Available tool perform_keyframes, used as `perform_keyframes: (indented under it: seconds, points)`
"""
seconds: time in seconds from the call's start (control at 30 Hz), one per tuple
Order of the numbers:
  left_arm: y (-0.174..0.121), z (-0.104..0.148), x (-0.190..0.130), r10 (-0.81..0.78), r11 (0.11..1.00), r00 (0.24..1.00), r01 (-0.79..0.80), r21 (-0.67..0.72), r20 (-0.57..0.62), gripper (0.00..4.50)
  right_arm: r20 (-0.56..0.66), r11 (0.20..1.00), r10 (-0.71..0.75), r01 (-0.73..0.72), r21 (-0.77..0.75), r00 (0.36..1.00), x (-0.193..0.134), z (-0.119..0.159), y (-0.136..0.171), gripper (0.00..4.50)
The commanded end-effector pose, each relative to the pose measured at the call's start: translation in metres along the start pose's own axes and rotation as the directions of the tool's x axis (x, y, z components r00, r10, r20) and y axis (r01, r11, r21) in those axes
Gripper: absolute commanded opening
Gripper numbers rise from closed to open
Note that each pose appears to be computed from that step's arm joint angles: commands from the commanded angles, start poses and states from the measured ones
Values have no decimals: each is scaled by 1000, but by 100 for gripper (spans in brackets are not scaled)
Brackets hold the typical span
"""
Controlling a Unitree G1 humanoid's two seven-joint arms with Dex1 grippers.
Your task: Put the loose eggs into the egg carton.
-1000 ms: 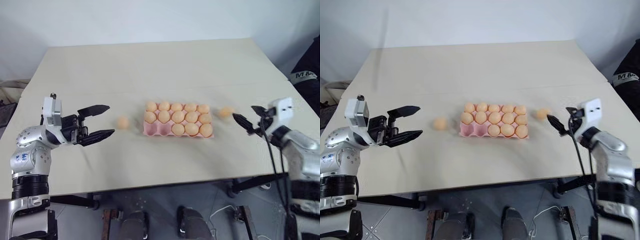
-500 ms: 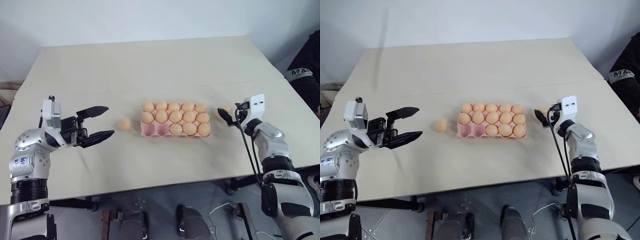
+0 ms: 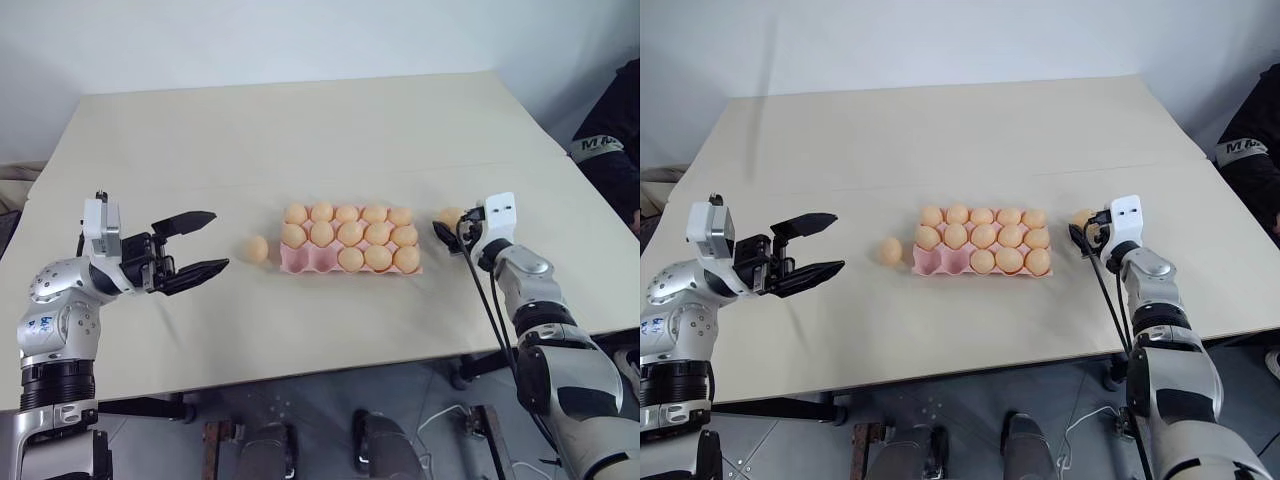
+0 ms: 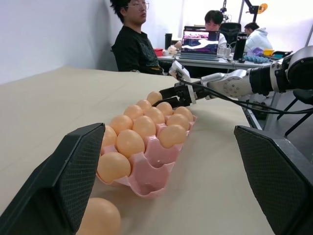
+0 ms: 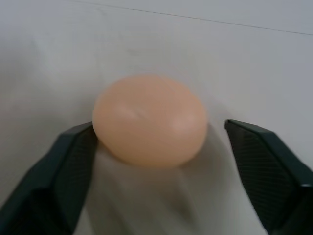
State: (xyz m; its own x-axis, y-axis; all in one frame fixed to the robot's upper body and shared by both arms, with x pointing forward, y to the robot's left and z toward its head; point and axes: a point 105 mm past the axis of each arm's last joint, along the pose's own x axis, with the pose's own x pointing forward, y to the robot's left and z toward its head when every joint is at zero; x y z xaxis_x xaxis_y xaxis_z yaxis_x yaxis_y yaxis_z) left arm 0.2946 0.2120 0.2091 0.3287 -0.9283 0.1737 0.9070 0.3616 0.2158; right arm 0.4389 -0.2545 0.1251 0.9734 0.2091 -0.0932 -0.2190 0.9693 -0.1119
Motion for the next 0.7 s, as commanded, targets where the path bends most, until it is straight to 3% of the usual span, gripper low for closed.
perform_keyframes:
  seconds: [0.03,0.13,0.4,0.7]
  points:
    - [-1,12,-4,5,999,1000,-6,46,22,450,78,1000,-9,9,-5,997,1,20,-3,282]
    - [-1,11,-3,4,999,1000,-5,46,24,450,88,1000,9,-8,-12,996,1,22,-1,181]
    - [-1,11,-2,-2,999,1000,0,47,29,450,131,997,71,-67,-33,989,-2,34,4,181]
    - [0,12,4,-1,999,999,-1,52,43,450,195,999,47,-44,-18,980,18,80,11,181]
